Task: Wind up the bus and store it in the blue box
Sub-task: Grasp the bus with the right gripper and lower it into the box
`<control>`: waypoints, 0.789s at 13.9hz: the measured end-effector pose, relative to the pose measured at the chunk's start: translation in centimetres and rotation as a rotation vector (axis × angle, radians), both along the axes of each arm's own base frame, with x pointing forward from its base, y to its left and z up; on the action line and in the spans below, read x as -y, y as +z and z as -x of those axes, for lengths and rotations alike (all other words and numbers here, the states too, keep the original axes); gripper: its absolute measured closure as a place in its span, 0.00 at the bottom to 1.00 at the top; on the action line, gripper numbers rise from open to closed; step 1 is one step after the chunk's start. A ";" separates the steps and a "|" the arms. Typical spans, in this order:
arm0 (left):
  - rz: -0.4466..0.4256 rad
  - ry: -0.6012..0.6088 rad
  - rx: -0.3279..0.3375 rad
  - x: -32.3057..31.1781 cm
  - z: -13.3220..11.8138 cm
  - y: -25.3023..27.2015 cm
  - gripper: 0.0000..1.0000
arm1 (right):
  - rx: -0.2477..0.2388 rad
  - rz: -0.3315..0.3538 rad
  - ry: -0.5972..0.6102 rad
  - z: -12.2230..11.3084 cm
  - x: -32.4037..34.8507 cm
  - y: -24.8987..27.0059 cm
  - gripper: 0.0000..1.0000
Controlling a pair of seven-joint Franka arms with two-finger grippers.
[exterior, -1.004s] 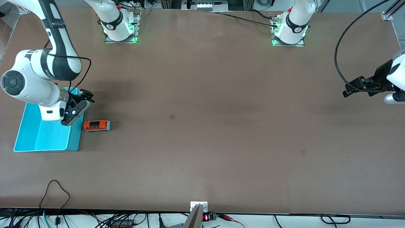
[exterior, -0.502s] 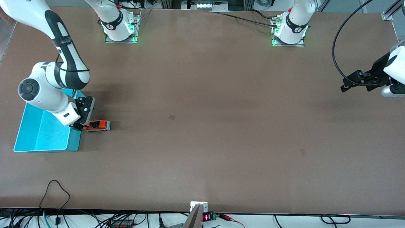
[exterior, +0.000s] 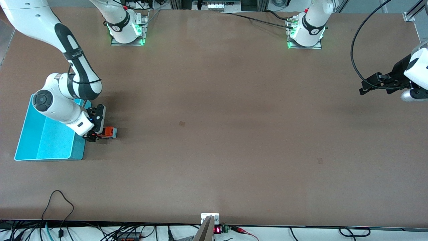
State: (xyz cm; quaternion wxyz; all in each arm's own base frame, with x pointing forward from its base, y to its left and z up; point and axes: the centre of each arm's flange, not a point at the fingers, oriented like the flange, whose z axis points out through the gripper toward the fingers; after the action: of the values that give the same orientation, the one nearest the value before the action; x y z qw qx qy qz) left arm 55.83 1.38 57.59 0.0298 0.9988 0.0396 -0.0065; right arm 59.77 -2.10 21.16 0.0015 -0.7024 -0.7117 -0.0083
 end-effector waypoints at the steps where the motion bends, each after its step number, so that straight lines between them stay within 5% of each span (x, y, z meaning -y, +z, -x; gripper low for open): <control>1: 0.000 0.001 -0.001 -0.1 0.0 0.0 0.00 | 0.006 -0.002 0.001 0.0 0.0 -0.5 0.01; 2: 0.000 0.002 -0.002 -0.1 0.0 0.0 0.00 | 0.008 -0.004 0.002 0.0 -0.1 -1.0 0.02; 6: 0.000 0.002 -0.004 -0.1 0.1 0.0 0.00 | 0.012 -0.007 0.003 -0.1 -0.3 -1.6 0.46; 9: 0.000 0.002 -0.012 -0.1 0.1 -0.1 0.00 | 0.011 -0.015 -0.065 -0.1 -0.3 -1.6 0.46; 11: 0.000 0.002 -0.014 -0.2 0.2 -0.1 0.00 | 0.007 -0.047 -0.248 -0.3 -2.1 -0.5 0.46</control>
State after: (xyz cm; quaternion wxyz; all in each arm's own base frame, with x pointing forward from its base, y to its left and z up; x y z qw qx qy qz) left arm 55.67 1.56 57.48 0.0297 0.9986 0.0410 -0.0133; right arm 60.11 -0.01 20.67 0.0145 -0.7847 -0.6191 -0.0276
